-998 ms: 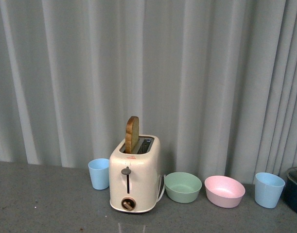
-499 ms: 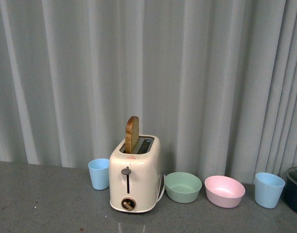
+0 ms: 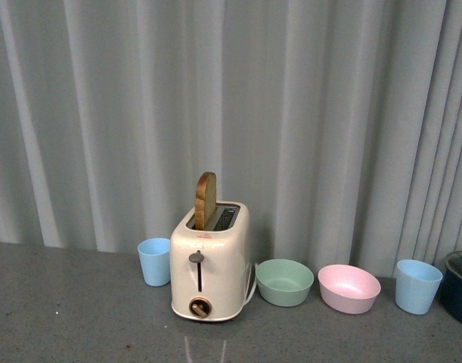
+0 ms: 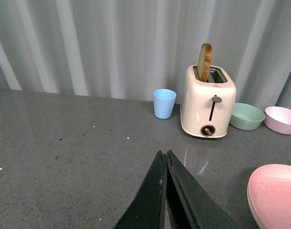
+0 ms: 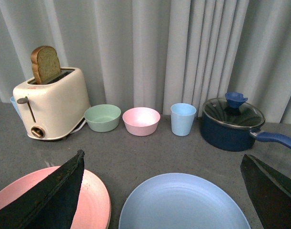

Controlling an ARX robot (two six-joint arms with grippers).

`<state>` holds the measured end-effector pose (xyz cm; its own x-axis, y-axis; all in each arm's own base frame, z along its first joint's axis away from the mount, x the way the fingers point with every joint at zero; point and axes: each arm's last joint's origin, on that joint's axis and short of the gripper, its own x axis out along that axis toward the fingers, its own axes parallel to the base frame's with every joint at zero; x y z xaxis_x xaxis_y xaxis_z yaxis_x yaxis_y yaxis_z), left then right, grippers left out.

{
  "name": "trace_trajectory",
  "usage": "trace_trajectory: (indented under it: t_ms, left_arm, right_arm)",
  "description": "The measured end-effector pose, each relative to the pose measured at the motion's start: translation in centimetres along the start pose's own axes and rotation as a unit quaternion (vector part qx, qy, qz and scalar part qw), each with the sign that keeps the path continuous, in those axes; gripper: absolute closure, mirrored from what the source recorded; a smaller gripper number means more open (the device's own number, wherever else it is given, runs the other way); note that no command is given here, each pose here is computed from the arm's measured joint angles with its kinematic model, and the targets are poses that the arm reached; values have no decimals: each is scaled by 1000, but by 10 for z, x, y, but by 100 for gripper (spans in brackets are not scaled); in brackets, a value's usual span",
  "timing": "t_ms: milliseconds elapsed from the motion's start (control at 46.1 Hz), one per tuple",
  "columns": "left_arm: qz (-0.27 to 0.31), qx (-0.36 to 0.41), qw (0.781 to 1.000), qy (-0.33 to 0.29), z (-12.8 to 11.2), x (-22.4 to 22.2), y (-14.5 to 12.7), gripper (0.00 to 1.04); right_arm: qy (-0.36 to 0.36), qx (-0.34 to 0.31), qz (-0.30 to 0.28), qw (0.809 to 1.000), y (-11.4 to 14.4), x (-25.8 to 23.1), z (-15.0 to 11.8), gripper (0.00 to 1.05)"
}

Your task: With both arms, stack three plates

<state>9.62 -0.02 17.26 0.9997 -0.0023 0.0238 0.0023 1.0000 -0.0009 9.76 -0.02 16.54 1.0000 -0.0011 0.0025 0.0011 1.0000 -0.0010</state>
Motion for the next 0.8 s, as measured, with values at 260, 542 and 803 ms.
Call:
trace_trajectory:
  t_ms: [260,542,803]
  left_arm:
    - [0,0,1000,0,0,0,0,79]
    - [0,0,1000,0,0,0,0,35]
    - [2,0,1000,0,0,0,0,7]
  right_arm:
    - [0,0,0,1000,0,0,0,7]
    - [0,0,0,1000,0,0,0,7]
    - [54,-25,-221,974,-7,8,8,7]
